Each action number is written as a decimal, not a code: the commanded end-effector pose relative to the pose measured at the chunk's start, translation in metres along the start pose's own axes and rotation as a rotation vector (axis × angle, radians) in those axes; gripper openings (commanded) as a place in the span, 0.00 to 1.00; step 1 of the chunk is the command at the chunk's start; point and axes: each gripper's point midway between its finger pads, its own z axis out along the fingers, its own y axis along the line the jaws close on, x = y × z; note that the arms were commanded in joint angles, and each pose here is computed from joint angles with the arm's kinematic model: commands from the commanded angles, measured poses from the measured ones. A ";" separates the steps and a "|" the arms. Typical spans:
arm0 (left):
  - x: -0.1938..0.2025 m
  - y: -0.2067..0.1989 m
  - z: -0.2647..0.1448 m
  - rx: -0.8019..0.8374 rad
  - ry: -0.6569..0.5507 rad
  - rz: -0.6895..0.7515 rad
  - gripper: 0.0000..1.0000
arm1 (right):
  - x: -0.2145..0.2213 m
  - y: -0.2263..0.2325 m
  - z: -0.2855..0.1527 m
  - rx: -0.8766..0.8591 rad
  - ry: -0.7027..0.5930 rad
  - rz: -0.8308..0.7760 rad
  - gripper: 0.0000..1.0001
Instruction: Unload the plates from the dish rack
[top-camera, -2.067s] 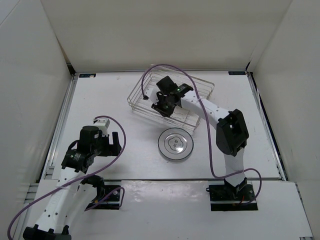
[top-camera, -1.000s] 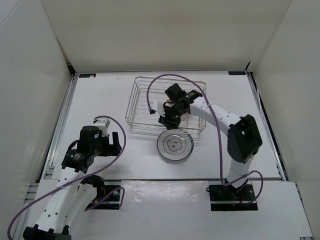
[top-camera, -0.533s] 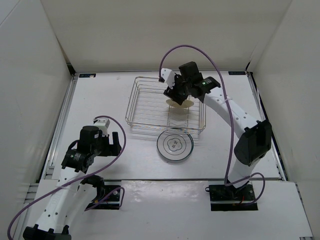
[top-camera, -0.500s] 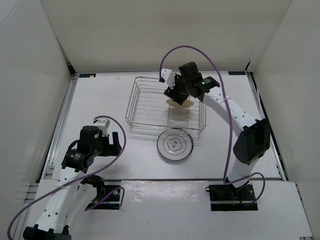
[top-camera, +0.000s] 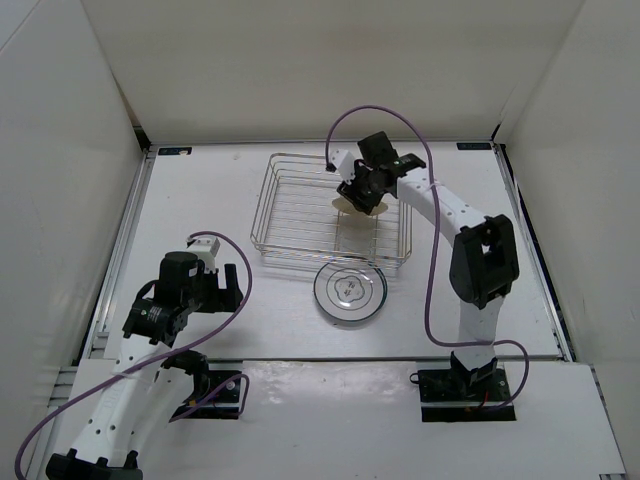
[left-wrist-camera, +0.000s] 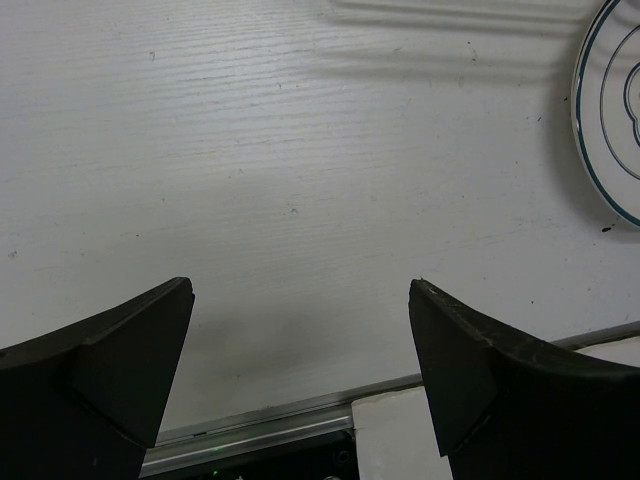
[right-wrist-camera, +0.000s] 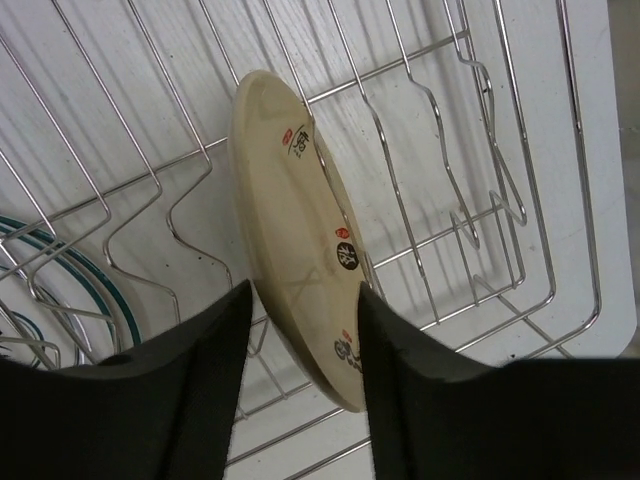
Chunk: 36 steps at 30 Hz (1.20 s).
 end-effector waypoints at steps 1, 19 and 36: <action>-0.004 -0.004 -0.003 0.021 -0.016 0.002 1.00 | -0.022 -0.013 -0.007 0.011 -0.077 0.018 0.44; -0.004 -0.005 -0.001 0.023 -0.008 0.002 1.00 | -0.055 -0.027 -0.052 0.029 -0.131 -0.062 0.00; -0.004 -0.006 -0.001 0.027 -0.011 -0.002 1.00 | -0.050 -0.018 -0.187 0.338 -0.402 0.122 0.00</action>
